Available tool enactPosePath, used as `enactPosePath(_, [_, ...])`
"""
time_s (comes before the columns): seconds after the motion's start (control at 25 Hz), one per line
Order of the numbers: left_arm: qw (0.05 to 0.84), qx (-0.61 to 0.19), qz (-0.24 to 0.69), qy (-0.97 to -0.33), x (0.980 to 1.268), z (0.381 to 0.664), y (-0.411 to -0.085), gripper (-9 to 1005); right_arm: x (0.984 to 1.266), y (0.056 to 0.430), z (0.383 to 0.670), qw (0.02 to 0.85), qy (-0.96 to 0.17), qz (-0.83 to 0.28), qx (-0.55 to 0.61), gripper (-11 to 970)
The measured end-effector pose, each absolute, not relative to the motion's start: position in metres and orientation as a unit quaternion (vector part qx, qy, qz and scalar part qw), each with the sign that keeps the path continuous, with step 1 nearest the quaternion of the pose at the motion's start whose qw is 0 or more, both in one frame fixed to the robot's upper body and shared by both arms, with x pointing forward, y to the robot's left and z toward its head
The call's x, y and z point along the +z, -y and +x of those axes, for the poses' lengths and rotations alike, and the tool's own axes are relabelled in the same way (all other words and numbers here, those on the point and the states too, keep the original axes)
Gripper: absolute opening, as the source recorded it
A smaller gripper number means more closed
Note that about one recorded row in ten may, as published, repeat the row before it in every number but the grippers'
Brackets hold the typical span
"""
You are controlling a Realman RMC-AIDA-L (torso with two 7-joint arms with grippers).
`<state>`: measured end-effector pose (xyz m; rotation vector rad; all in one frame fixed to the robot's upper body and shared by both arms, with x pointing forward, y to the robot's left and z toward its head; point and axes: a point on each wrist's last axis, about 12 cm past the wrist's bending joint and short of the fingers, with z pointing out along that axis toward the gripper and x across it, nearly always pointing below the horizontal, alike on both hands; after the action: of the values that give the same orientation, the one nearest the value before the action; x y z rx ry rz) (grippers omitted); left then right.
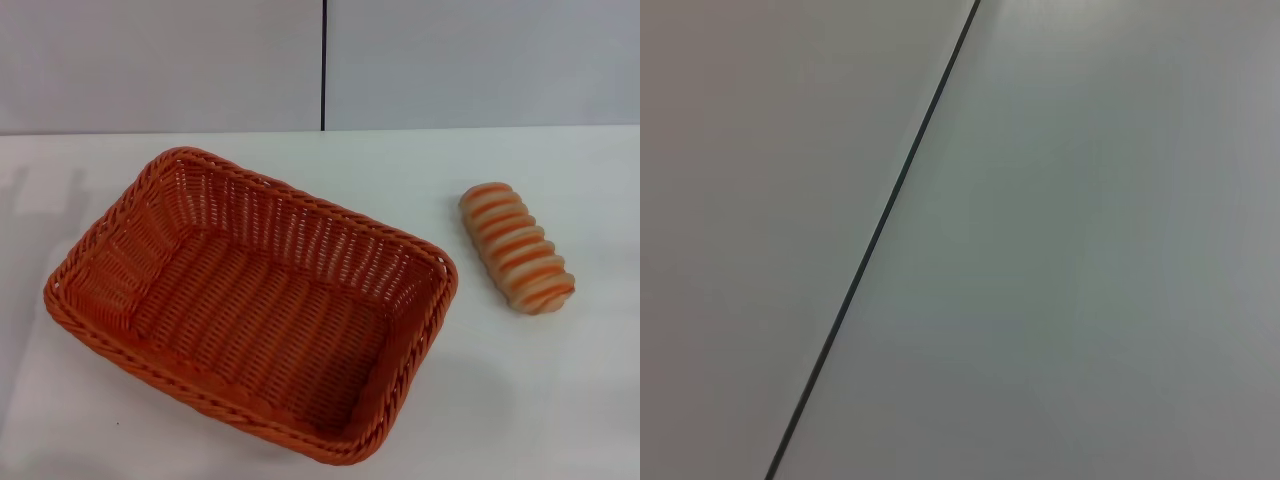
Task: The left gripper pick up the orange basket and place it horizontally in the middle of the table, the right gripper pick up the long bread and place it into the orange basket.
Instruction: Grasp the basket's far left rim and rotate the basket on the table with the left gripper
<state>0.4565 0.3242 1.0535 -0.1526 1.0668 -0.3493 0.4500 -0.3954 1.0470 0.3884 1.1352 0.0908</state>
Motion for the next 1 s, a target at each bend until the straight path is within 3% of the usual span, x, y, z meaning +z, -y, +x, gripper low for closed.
enactPosePath(1.0, [0.832,-0.201,-0.057,-0.515,1.054,0.458,-0.324,785,1.051,0.389,0.466,0.823,-0.533,0.183,0.072,781])
